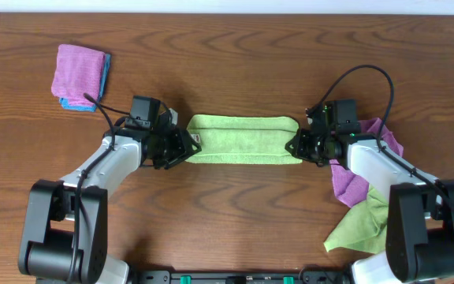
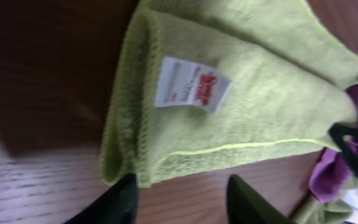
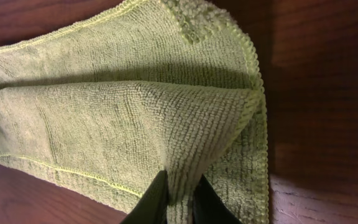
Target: Fold the cloth
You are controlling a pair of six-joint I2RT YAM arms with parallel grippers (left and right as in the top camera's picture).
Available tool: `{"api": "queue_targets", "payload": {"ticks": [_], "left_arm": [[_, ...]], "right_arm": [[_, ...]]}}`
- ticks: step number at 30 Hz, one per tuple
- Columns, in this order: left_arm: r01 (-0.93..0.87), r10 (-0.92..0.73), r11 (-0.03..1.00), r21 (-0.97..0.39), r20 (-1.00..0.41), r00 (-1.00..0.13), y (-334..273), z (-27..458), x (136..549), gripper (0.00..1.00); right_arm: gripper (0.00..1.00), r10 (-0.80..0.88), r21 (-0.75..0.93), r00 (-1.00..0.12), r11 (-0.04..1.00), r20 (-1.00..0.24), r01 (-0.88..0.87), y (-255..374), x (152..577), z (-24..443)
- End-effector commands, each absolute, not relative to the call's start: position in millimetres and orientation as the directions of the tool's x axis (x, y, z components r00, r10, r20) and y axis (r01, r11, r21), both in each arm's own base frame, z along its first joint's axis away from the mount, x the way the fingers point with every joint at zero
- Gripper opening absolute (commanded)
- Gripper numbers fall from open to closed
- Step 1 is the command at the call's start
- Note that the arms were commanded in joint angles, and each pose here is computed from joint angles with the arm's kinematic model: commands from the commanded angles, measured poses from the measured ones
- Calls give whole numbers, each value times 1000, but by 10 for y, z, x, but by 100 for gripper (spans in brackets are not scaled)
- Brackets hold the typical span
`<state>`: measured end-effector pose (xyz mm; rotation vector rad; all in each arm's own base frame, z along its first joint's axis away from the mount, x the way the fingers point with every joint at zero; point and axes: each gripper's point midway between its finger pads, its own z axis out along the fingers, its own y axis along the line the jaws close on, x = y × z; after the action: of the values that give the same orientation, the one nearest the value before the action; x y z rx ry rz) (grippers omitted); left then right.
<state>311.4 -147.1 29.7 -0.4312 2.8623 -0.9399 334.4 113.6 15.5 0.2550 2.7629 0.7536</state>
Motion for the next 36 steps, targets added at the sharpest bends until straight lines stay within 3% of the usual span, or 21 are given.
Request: {"api": "queue_targets", "payload": {"ticks": [1,3,5,7,12,36], "left_arm": [[-217,-304,787,-577,-58,-951,-1439,379,3216,35],[-217,-307,790,-574,-63,-950,-1431,377,3227,22],[-219,-309,793,-568,-67,-949,-1419,370,3231,18],[-219,-311,796,-564,-70,-948,-1410,366,3235,24],[-225,-318,809,-543,-82,-944,-1368,344,3250,28],[-218,-315,822,-527,-100,-944,-1429,267,3290,22]], "right_arm": [[11,233,525,-949,846,-215,89,1154,3387,188],[10,233,525,-949,846,-215,89,1154,3387,188],[9,233,526,-949,846,-215,88,1154,3387,188],[9,233,526,-949,846,-215,88,1154,3387,188],[9,232,529,-949,844,-214,88,1160,3386,191],[8,230,539,-949,839,-217,80,1178,3396,206]]}}
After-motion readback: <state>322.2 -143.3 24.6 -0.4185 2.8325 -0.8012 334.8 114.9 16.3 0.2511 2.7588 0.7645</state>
